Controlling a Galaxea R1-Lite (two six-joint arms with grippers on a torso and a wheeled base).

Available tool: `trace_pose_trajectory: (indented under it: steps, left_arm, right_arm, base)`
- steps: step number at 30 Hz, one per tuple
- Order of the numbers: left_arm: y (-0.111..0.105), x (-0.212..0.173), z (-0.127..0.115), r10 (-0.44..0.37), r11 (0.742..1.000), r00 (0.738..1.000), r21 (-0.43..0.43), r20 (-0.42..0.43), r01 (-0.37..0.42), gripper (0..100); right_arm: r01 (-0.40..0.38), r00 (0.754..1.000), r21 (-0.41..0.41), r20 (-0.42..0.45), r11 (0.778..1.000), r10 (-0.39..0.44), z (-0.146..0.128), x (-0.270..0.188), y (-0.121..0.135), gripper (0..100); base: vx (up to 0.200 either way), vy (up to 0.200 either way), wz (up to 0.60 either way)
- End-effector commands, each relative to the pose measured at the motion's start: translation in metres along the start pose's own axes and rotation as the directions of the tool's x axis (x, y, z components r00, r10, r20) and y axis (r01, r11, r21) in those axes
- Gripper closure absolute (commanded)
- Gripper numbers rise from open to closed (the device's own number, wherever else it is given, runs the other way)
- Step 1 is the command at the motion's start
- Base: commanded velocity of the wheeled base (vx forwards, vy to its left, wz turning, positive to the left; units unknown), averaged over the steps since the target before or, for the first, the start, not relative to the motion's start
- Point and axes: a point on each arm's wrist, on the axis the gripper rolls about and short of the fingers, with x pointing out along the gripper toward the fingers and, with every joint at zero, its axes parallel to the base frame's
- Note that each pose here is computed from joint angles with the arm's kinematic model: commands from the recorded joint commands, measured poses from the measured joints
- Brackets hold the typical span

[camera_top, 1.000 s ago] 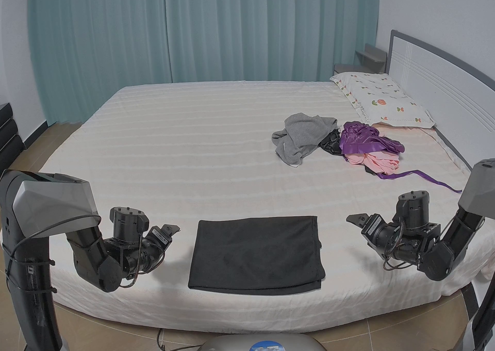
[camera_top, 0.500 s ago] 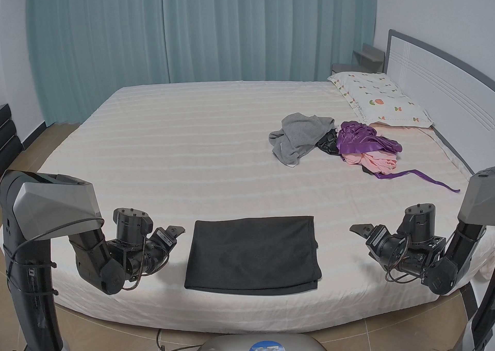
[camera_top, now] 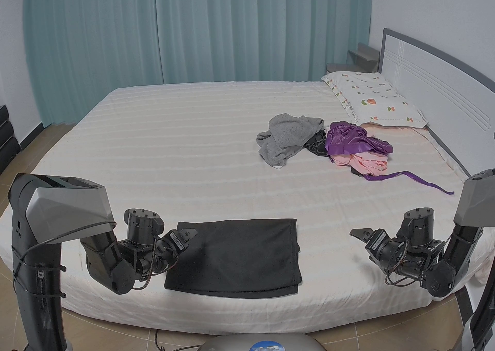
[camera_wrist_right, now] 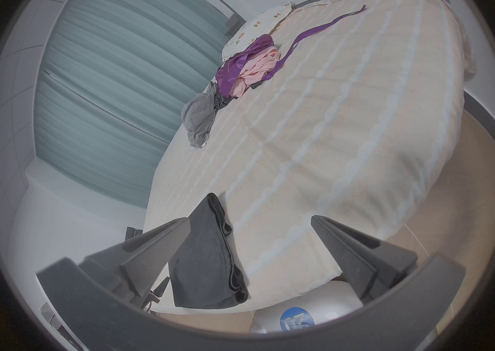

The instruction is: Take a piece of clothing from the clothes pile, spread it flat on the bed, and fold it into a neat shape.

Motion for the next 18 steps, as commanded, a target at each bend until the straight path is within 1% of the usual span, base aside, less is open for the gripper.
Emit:
trace_pose_trajectory:
  steps: [1,13,18]
  left_arm:
    - [0.0073,0.0079,-0.0082,0.029,0.999,0.999,0.027,-0.019,-0.029,0]
    - [0.0076,0.0104,-0.0103,0.047,0.998,0.999,0.037,-0.001,-0.047,0]
    - [0.0104,0.0116,-0.0106,0.070,0.997,0.997,0.034,0.015,-0.070,0]
  right_arm:
    - [0.008,1.000,-0.001,-0.007,1.000,-0.008,-0.0018,0.0004,-0.0019,0]
    - [0.015,1.000,-0.005,-0.017,1.000,-0.015,-0.0046,0.0023,-0.0031,0]
    - [0.015,1.000,-0.005,-0.017,1.000,-0.015,-0.0046,0.0023,-0.0031,0]
  base:
    - [0.000,0.000,0.00]
    - [0.000,0.000,0.00]
    - [0.000,0.000,0.00]
